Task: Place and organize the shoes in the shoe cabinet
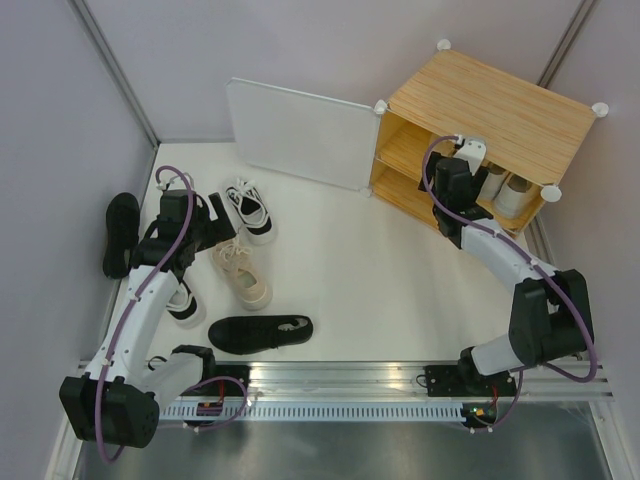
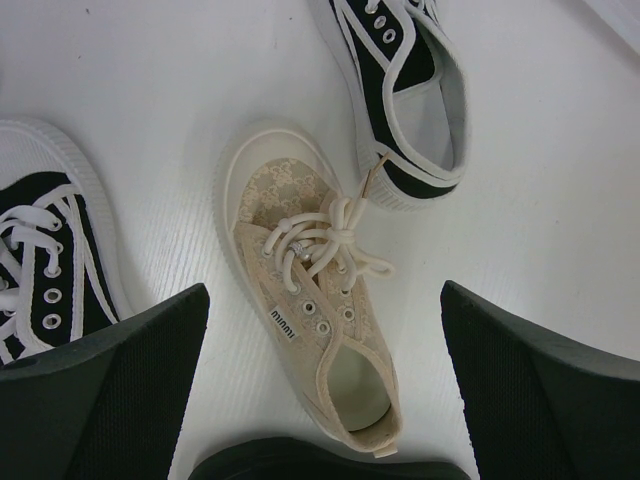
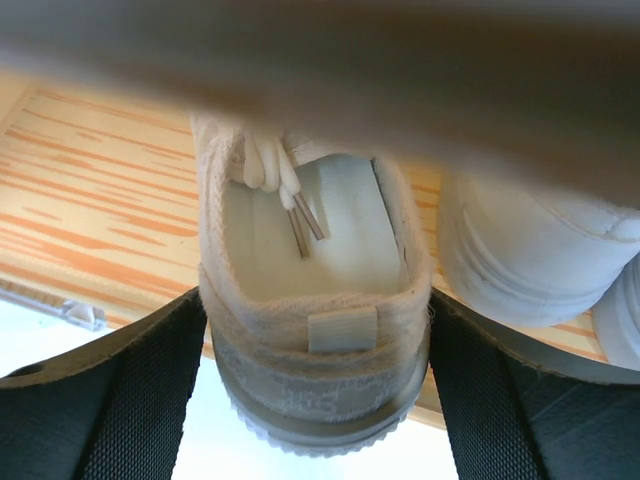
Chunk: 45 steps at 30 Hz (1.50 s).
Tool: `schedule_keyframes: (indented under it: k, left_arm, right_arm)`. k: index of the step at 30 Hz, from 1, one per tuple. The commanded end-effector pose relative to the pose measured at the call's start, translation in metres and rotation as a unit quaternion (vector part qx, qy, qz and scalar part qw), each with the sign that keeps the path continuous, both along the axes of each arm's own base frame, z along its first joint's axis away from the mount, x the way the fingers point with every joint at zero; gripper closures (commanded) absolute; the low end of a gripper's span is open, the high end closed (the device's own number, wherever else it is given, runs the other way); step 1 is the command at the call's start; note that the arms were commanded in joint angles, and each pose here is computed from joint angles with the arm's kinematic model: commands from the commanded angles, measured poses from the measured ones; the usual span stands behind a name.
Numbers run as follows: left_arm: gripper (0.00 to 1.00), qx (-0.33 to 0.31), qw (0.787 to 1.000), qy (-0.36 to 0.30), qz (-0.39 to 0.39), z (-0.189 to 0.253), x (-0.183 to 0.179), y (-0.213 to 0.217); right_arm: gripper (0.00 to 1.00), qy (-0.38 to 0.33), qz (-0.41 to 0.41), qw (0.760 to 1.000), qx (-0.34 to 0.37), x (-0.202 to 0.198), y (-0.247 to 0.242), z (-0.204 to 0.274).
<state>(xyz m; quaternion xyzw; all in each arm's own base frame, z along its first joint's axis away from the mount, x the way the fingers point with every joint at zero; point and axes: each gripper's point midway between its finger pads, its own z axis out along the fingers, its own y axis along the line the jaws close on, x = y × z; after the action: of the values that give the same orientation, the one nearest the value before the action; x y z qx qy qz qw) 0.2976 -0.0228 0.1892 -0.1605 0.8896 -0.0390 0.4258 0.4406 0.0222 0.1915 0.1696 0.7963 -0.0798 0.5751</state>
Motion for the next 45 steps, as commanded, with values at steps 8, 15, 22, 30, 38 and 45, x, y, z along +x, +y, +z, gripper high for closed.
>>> schedule_keyframes:
  k: [8,15,22,30,38,45]
  left_arm:
    - [0.01,0.014,1.000,-0.015,-0.014,0.004,0.006,0.001]
    - [0.01,0.013,1.000,-0.016,-0.014,0.005,0.006,0.001]
    - [0.01,0.014,1.000,-0.018,-0.013,0.006,0.006,0.001]
    - [0.01,0.015,1.000,-0.017,-0.013,0.005,0.007,0.001]
    - [0.01,0.014,1.000,-0.016,-0.013,0.004,0.007,0.001]
    - [0.01,0.014,1.000,-0.014,-0.013,0.003,0.007,0.001]
  right_arm:
    - [0.29,0.001,0.000,1.000,-0.004,0.018,0.003,-0.013]
    - [0.94,-0.033,-0.028,0.999,0.009,0.017,-0.003,0.000]
    - [0.99,-0.083,-0.115,0.990,0.000,0.017,-0.018,0.020]
    - [0.99,-0.097,-0.215,0.971,-0.038,0.011,-0.030,0.012]
    - [1.00,-0.104,-0.197,0.974,-0.044,0.035,-0.020,0.016]
    - [0.99,-0.106,-0.183,0.976,-0.060,0.046,-0.015,0.025]
